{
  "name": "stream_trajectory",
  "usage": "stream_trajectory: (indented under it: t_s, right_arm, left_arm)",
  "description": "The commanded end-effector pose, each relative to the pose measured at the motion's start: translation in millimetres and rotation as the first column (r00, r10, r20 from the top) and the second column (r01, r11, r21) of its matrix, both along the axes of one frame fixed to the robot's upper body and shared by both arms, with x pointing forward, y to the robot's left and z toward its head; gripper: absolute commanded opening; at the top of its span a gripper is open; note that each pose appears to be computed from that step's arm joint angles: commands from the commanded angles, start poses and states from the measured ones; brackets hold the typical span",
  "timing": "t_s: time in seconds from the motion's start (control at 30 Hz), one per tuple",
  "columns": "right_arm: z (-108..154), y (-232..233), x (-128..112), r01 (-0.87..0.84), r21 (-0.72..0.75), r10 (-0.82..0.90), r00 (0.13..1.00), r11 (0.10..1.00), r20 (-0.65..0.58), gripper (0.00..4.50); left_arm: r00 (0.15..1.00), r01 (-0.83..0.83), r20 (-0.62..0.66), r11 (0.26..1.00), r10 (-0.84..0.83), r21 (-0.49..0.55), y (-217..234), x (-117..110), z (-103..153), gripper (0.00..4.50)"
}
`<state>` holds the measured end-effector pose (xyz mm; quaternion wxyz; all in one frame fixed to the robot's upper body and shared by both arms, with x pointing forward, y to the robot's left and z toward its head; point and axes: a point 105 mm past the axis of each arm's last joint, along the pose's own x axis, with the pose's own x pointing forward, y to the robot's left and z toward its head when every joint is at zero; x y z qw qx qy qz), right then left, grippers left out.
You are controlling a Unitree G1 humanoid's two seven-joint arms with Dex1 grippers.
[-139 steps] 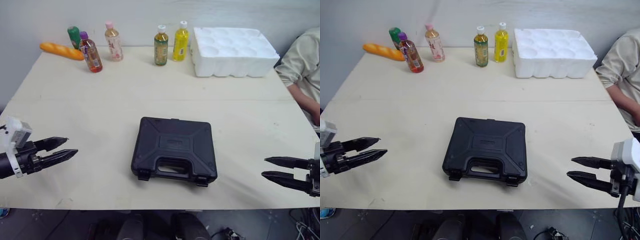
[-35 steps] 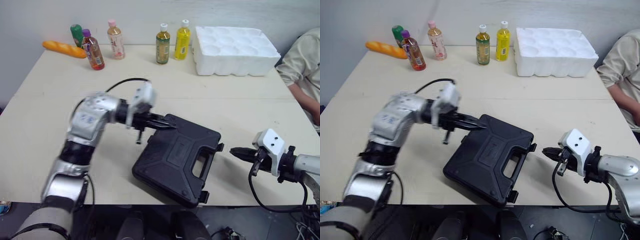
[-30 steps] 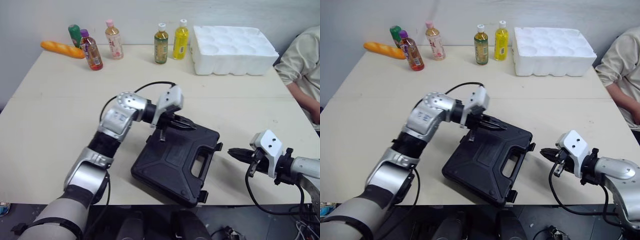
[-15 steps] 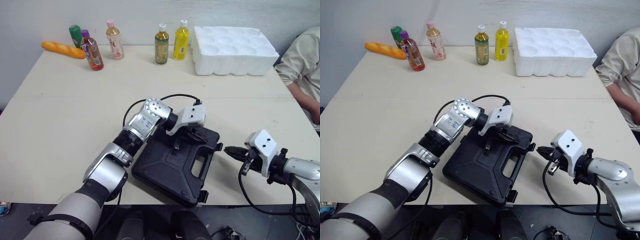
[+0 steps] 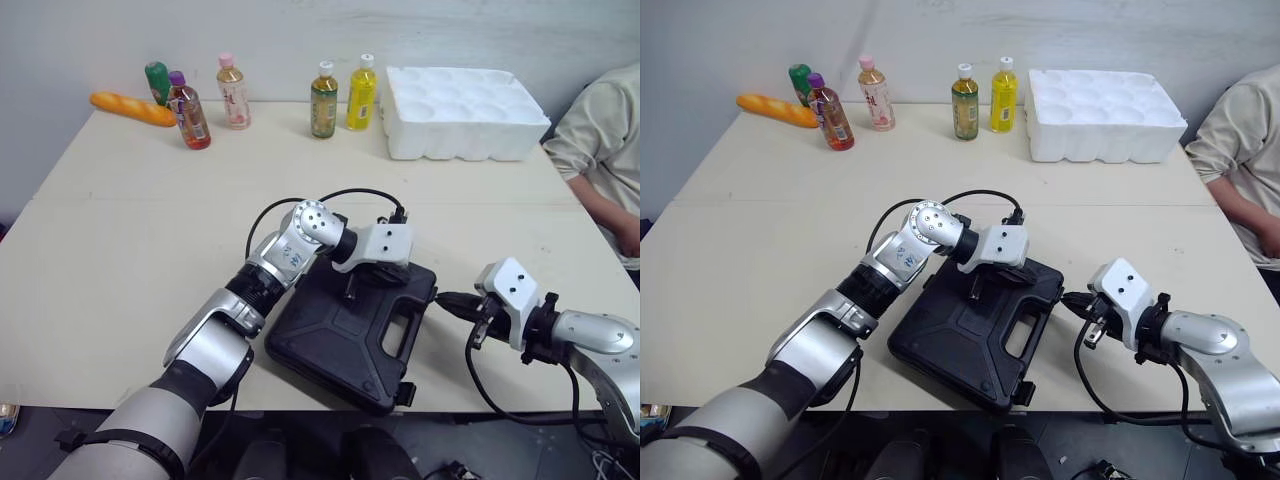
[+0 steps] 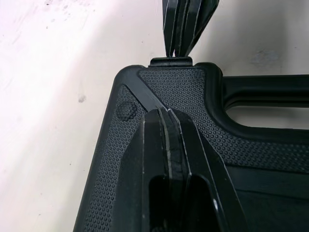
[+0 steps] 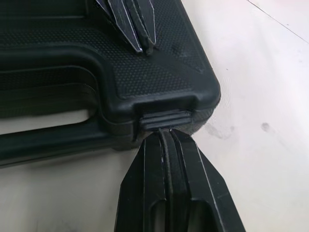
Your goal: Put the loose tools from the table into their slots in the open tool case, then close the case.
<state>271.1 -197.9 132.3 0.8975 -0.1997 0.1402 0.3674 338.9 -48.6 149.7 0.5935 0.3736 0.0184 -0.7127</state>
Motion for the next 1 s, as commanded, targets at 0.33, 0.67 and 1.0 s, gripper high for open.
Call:
stream_trajectory:
  t_s: [0.33, 0.67, 1.0]
  right_arm:
    - [12.1, 14.3, 5.7, -0.053, 0.012, 0.053, 0.998, 0.999, 0.044, 0.11]
    - [16.5, 27.1, 6.1, -0.095, 0.033, 0.093, 0.994, 0.995, 0.061, 0.11]
    - [16.9, 25.6, 4.6, -0.103, 0.021, 0.102, 0.993, 0.994, 0.053, 0.11]
  left_arm:
    - [0.994, -0.001, -0.111, 0.985, 0.020, 0.175, 13.8, -8.5, -49.1, 0.04]
    - [0.994, 0.003, -0.105, 0.985, 0.016, 0.174, 11.1, -9.6, -50.0, 0.04]
    - [0.995, 0.018, -0.097, 0.987, -0.003, 0.161, 5.0, -14.3, -49.9, 0.04]
